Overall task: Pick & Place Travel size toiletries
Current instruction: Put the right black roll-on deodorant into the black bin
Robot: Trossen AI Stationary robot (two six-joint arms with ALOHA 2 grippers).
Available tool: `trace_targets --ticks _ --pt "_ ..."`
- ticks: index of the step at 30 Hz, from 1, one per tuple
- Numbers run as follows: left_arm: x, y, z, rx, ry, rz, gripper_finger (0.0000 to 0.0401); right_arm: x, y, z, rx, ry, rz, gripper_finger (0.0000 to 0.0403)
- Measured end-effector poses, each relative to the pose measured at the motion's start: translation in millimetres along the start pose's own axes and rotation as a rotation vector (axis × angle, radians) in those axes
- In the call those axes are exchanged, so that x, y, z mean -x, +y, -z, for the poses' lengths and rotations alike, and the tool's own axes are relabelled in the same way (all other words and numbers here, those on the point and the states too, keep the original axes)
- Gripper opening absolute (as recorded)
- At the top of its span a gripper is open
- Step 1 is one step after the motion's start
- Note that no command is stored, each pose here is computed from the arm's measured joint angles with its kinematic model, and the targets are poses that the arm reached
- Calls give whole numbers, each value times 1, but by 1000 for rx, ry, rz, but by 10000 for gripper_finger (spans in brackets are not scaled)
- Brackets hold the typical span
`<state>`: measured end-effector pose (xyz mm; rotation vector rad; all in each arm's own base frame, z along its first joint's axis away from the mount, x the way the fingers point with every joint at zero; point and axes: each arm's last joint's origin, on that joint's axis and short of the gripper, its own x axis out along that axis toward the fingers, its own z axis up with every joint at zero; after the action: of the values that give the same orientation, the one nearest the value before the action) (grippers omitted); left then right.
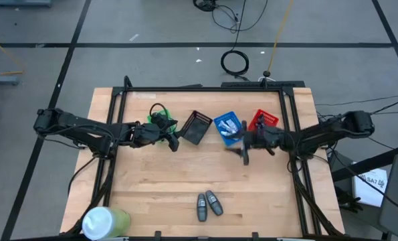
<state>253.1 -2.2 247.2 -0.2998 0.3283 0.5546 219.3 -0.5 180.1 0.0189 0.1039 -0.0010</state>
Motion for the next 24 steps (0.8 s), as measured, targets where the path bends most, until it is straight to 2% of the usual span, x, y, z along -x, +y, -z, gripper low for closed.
trace_targets --ticks 4,8,12,17,24 --pt "0 0 0 0 0 0 267 -14 43 -24 65 50 -125 226" --pt "0 0 0 -1 0 0 267 -20 88 -40 143 214 -98 226" --pt "-1 1 0 -4 4 -8 267 -26 128 -52 124 327 -94 227" --pt "-3 6 0 -9 9 -35 267 -38 173 -45 69 433 -148 227" --pt "-4 10 2 26 41 -64 267 -62 221 -30 -18 463 -268 227"
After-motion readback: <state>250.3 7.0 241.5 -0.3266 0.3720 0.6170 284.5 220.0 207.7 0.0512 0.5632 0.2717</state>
